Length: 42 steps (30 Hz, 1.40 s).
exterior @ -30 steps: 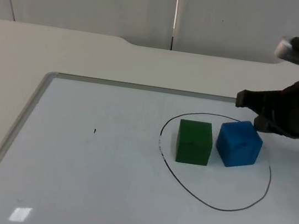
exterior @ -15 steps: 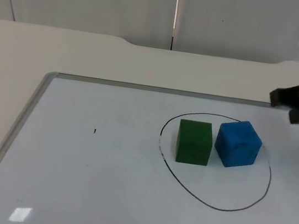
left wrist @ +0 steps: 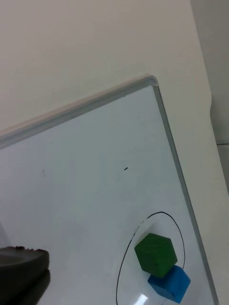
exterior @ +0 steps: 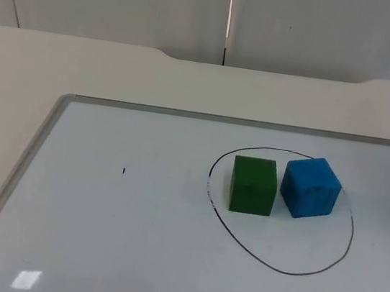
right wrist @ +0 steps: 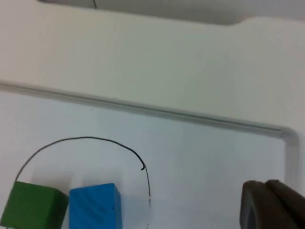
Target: Push the two cubes into the marked area.
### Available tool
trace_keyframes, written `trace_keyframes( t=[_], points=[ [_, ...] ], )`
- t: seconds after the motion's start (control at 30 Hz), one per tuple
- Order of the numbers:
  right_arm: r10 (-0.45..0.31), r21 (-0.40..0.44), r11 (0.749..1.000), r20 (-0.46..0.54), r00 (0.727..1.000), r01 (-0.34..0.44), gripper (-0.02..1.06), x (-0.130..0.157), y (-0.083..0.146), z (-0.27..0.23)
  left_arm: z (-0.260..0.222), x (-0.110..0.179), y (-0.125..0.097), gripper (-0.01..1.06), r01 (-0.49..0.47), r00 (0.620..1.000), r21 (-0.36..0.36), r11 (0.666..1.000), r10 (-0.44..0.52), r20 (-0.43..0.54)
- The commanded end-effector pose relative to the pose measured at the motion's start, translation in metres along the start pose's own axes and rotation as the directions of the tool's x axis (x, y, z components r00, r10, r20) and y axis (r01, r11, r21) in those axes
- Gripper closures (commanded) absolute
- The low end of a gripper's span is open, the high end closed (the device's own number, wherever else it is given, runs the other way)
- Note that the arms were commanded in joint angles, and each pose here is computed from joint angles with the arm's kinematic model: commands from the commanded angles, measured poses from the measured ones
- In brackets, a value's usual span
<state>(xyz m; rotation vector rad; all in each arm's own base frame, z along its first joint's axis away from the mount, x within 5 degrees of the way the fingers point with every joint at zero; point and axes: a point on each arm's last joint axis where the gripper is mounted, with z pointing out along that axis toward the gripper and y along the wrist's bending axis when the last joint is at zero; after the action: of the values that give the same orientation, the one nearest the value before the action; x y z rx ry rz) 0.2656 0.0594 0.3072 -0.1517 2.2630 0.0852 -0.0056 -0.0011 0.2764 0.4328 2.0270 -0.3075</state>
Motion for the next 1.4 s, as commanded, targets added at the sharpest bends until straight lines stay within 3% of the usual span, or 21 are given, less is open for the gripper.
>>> trace_keyframes(
  t=[0.0,0.33,0.67,1.0,1.37],
  points=[
    [-0.008,0.012,1.0,0.016,1.0,0.008,1.05,-0.001,-0.003,-0.02,0.001,0.002,0.0,1.05,0.005,1.0,-0.004,1.0,-0.005,-0.004],
    [0.01,0.035,0.999,0.058,0.998,-0.012,1.05,0.006,-0.011,-0.088,0.001,0.002,0.0,1.05,0.005,1.0,-0.004,1.0,-0.005,-0.004],
    [0.009,0.024,1.0,0.137,0.99,-0.012,1.05,0.05,-0.017,-0.128,0.001,0.002,0.0,1.05,0.005,1.0,-0.004,1.0,-0.005,-0.004],
    [0.06,-0.024,0.998,0.27,0.961,-0.056,1.05,0.112,-0.022,-0.171,0.001,0.002,0.0,1.05,0.005,1.0,-0.004,1.0,-0.005,-0.004],
    [0.068,-0.034,0.998,0.327,0.943,-0.06,1.05,0.148,-0.027,-0.204,0.001,0.002,0.0,1.05,0.005,1.0,-0.004,1.0,-0.005,-0.004]
  ],
)
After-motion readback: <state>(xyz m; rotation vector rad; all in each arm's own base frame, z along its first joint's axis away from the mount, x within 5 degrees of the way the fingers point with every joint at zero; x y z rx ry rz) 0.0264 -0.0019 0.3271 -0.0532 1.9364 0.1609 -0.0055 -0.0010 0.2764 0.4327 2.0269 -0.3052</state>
